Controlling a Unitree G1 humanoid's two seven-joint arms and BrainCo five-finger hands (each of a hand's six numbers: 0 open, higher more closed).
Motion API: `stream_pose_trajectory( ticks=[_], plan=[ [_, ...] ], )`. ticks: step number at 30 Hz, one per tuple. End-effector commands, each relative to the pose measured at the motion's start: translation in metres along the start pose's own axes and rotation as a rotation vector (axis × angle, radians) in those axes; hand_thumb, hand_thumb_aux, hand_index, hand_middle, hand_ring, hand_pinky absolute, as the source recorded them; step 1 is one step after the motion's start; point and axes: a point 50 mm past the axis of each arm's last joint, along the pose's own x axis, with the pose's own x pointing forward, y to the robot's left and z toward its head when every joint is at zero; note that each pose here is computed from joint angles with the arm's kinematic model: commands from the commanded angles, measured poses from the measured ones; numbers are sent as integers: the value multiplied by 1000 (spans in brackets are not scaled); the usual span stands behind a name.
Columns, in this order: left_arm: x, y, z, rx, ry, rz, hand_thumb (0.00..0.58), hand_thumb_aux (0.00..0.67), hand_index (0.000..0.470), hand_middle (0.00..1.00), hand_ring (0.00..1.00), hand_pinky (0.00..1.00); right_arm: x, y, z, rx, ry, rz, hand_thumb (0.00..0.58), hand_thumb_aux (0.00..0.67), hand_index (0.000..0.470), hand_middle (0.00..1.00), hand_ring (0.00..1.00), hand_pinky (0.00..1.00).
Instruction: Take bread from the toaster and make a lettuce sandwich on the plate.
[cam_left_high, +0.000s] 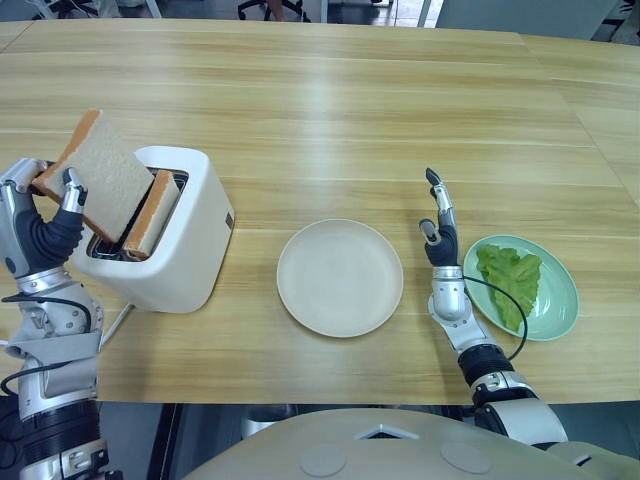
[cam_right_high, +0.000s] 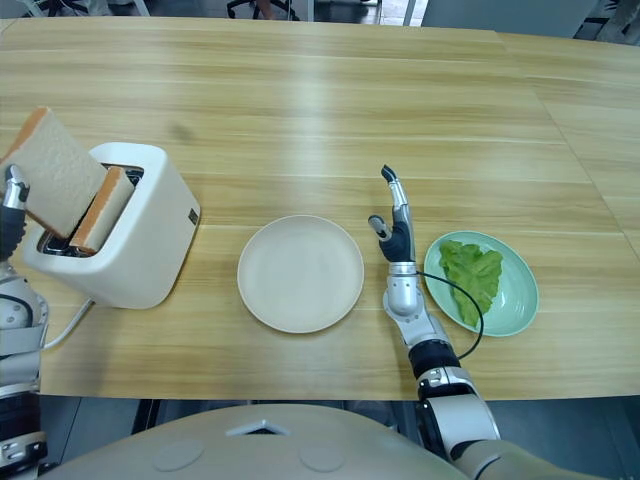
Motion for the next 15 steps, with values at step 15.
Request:
stream_pose_trajectory(
  ticks=[15],
  plan=[
    [16,-16,99,-769,-339,-108,580,670,460,1000,1000,1000,12,2,-3,-8,11,-30,0,0,0,0,0,0]
  ],
)
